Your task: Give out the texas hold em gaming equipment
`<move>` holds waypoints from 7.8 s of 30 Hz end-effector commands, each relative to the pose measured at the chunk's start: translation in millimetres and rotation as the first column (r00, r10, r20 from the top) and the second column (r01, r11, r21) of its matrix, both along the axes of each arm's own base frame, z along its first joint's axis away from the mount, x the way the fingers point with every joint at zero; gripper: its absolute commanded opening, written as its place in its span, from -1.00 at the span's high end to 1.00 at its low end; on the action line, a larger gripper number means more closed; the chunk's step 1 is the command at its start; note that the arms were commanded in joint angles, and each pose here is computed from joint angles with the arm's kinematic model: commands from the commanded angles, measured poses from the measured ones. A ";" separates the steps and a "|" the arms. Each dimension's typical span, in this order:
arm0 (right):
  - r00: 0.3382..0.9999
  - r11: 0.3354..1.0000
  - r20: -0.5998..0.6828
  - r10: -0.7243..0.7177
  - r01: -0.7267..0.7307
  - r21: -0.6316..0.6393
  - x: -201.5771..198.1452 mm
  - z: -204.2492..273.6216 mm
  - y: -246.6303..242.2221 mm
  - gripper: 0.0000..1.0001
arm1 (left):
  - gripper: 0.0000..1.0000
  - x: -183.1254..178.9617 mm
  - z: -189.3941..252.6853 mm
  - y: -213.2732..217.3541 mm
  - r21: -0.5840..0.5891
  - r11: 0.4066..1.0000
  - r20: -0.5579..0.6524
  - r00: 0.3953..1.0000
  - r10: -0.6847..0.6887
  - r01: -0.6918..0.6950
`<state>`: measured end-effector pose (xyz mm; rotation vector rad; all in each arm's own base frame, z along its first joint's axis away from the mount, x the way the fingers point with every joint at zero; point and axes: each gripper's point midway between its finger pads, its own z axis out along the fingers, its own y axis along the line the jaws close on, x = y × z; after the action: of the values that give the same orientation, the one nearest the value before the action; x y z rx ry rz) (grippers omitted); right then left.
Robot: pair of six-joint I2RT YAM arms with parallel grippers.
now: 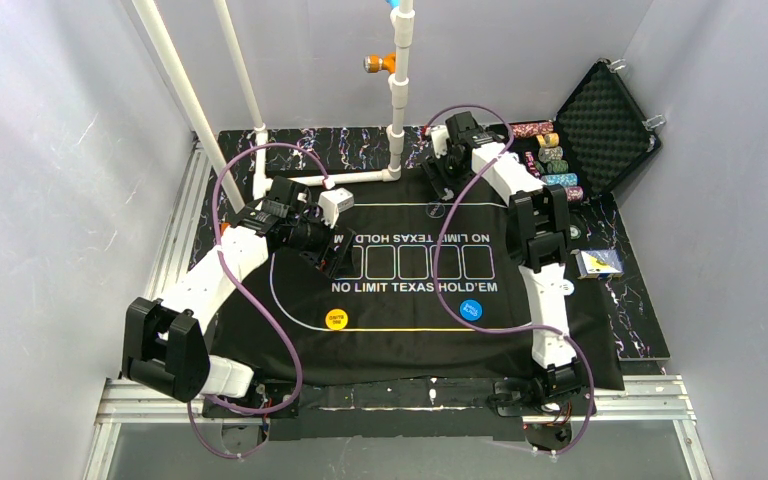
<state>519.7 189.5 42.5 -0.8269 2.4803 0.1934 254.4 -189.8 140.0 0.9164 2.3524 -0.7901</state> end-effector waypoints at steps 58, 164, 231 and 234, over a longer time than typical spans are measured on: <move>0.917 0.930 -0.214 -0.335 0.287 -0.228 -171.4 -26.3 -258.4 -0.42 | -0.97 -6.2 19.5 -3.5 -0.049 0.999 0.017 1.000 -0.022 0.023; 0.977 0.998 -0.210 -0.031 0.020 -0.056 -199.1 40.8 -155.7 0.06 | -0.97 -6.5 21.3 -6.7 -0.069 0.997 -0.004 1.000 -0.025 0.025; 0.995 0.982 -0.098 -0.017 -0.002 -0.191 -210.7 58.3 -178.4 -0.51 | -0.97 -6.2 27.4 -5.1 -0.086 0.996 -0.001 1.000 -0.018 0.017; 0.985 0.974 -0.106 -0.139 0.117 -0.194 -197.0 52.2 -207.8 -0.48 | -0.97 -5.9 27.2 -5.1 -0.085 0.996 -0.002 1.000 -0.017 0.016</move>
<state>302.2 10.5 97.6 -0.9517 2.6294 0.0103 248.0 -192.3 148.7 0.8967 2.3470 -0.8667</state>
